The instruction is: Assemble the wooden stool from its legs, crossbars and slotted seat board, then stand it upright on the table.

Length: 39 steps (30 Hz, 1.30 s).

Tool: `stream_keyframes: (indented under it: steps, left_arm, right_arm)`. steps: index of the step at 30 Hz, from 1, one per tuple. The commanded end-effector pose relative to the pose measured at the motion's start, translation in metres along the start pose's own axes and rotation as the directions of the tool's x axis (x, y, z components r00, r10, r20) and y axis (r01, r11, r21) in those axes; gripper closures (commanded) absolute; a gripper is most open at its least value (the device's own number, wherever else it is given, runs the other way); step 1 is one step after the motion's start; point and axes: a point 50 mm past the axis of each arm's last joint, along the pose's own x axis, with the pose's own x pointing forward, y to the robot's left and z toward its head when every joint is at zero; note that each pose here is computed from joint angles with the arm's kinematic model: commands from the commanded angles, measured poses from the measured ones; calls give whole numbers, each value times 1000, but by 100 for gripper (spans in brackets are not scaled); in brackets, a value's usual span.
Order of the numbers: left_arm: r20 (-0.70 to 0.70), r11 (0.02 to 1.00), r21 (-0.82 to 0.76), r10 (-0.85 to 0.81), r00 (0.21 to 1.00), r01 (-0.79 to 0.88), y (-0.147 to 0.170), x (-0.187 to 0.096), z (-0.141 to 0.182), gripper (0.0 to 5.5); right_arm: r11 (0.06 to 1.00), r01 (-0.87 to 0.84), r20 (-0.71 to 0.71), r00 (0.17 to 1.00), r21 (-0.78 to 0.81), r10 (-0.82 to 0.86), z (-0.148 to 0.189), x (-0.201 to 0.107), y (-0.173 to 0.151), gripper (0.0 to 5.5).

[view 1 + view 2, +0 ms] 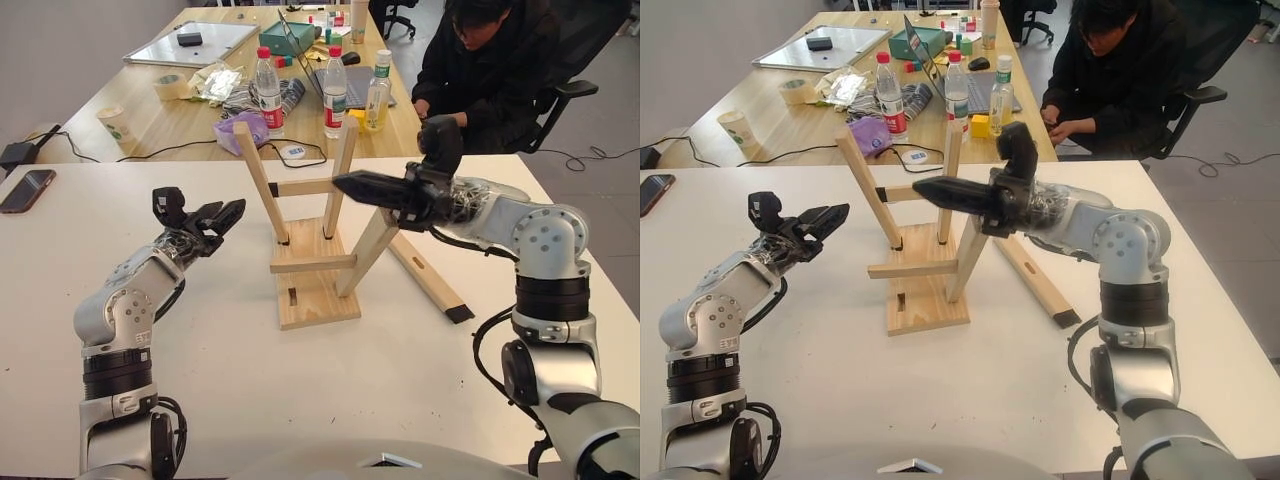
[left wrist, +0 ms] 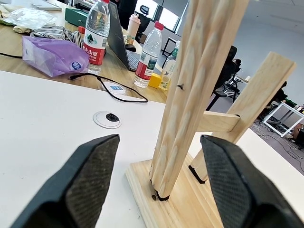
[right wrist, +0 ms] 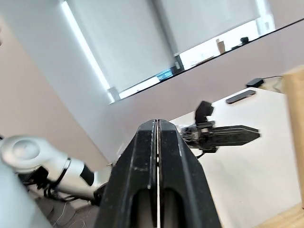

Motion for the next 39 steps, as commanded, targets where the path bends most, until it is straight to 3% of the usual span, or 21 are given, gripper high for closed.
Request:
stream_keyframes:
  steps: [1, 4, 7, 9, 11, 14, 22, 26, 32, 36, 39]
  left_arm:
    - [-5, 1000, -12, 13, 1000, -13, -1, -5, -6, 237]
    - [-2, 999, -17, 34, 999, -34, -1, -12, -9, 237]
    - [-7, 998, -2, 66, 998, -66, -1, -20, -12, 237]
    - [-10, 993, 31, 113, 994, -112, 1, -24, -12, 237]
    - [8, 976, 88, 199, 980, -198, 5, -27, -11, 237]
    - [91, 928, 143, 334, 938, -344, 11, -29, -7, 237]
    - [158, 917, 154, 345, 925, -369, 7, -23, -1, 237]
    - [166, 921, 145, 337, 927, -361, 7, -22, 2, 237]
    - [180, 923, 142, 331, 926, -357, 7, -19, 6, 237]
    - [213, 919, 139, 336, 918, -369, 8, -21, 13, 237]
    - [294, 931, 118, 301, 907, -347, 3, -23, 32, 237]
  right_arm:
    - [996, 47, 240, 970, -70, -29, 69, 0, 15, 548]
    - [919, 381, 235, 907, -100, -351, 75, -33, -3, 504]
    - [673, 730, 29, 680, -116, -733, 35, -81, -32, 451]
    - [538, 816, -130, 522, -213, -843, -4, -110, -33, 421]
    - [473, 823, -261, 404, -315, -877, -45, -129, -27, 391]
    - [443, 814, -333, 328, -376, -884, -83, -141, -15, 341]
    - [396, 829, -357, 259, -395, -898, -113, -157, -9, 218]
    - [423, 823, -423, 253, -378, -870, -129, -161, -11, 218]
    - [431, 835, -454, 255, -341, -854, -141, -164, -13, 328]
    - [420, 830, -405, 264, -367, -875, -133, -162, -17, 344]
    - [420, 824, -243, 349, -381, -905, -111, -148, -22, 344]
